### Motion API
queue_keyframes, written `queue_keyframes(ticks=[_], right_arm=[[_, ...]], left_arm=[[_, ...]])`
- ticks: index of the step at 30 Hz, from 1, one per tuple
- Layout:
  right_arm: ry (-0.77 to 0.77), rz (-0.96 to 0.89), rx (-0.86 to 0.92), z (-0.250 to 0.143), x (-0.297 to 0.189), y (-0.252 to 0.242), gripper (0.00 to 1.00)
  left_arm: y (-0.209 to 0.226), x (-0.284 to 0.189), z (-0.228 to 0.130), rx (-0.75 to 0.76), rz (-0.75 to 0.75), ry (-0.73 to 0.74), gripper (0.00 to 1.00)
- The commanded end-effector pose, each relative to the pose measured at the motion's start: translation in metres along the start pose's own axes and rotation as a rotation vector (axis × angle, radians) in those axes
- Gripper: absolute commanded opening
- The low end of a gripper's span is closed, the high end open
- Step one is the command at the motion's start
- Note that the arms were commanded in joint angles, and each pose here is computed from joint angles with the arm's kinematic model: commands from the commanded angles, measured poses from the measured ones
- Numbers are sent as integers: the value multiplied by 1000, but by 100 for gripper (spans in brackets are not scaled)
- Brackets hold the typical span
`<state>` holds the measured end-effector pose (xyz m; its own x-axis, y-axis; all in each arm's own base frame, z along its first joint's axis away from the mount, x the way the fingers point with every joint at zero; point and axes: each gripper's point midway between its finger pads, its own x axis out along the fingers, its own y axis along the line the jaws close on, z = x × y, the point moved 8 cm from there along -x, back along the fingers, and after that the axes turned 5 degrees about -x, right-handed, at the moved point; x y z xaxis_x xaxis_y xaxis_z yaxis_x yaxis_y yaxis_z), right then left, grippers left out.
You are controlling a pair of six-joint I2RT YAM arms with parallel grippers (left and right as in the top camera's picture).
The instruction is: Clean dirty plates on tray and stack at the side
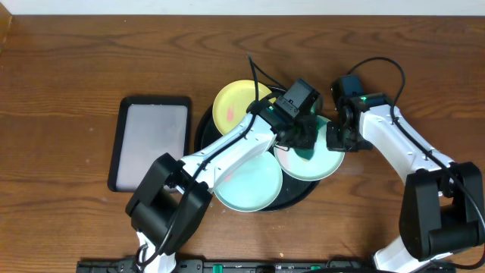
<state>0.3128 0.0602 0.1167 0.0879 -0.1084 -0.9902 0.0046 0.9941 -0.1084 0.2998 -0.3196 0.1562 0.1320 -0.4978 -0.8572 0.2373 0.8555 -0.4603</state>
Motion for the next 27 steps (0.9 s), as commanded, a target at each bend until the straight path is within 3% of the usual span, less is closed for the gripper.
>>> queue_keyframes(ticks=[1,23,27], right_arm=[[-11,13,-4,3,-3,2,3],[-11,13,-4,3,-3,2,2],[-11,13,-4,3,-3,2,2]], left_arm=[[17,3,6,8,144,-69,8],[45,50,-2,-61,253,-4,8],[36,53,-9,-76,163,65,8]])
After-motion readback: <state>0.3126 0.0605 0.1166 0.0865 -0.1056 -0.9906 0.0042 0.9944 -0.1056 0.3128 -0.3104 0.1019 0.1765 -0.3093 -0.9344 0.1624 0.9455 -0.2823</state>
